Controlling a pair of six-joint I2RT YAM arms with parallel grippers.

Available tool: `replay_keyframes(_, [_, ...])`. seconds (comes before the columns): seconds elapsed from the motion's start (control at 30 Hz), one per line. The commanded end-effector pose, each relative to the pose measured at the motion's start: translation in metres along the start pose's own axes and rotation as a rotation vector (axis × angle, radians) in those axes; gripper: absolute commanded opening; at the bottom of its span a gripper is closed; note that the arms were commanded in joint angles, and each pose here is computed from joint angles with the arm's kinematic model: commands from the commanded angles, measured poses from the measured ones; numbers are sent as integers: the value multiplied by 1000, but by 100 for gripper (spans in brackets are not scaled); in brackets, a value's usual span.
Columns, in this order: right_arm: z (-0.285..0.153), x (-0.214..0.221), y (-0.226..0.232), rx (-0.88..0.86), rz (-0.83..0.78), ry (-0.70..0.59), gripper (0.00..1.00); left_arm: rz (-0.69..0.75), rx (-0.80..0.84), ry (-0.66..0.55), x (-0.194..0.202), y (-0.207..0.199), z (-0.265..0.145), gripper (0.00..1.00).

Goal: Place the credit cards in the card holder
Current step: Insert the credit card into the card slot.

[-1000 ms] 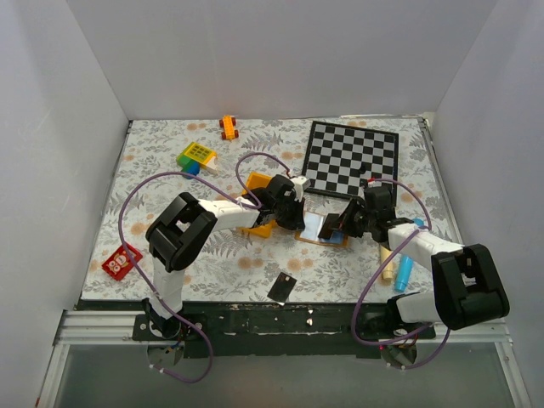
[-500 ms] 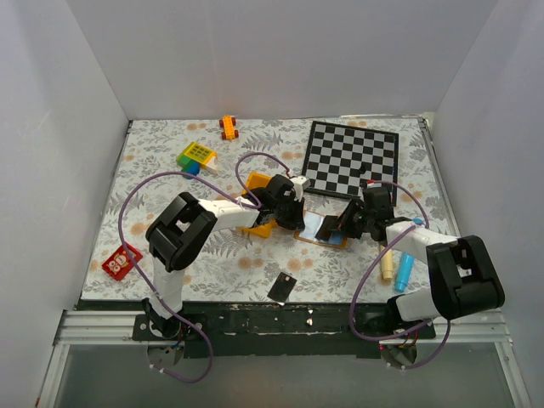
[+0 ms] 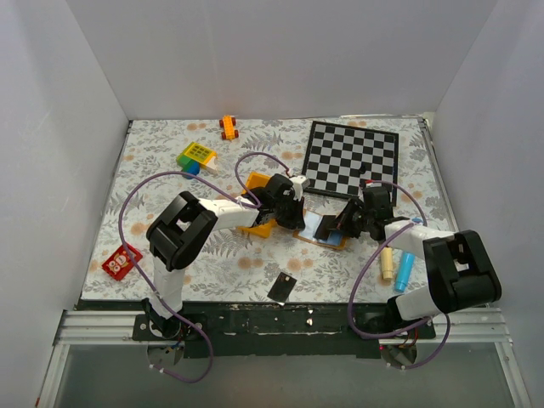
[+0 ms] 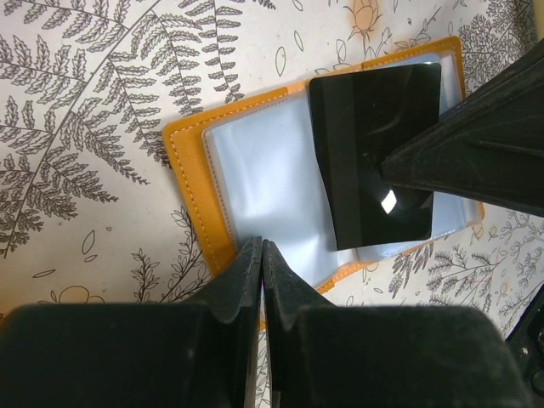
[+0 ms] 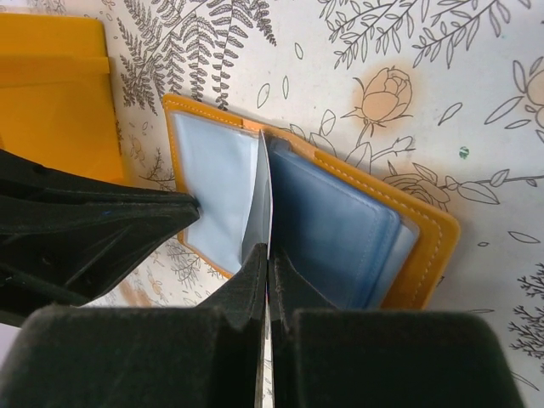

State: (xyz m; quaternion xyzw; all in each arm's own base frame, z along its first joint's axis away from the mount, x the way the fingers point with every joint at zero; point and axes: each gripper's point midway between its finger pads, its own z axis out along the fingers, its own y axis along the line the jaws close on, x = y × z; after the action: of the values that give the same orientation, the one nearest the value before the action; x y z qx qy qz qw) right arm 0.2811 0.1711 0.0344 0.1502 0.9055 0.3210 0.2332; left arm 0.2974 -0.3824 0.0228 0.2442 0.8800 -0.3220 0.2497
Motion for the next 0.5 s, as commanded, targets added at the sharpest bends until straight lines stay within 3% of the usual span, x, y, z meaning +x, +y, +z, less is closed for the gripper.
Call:
replay_keyframes(0.0, [6, 19, -14, 29, 8, 63, 1, -8, -25, 55, 19, 10, 5, 0])
replay_keyframes(0.47, [2, 24, -14, 17, 13, 68, 1, -9, -31, 61, 22, 11, 4, 0])
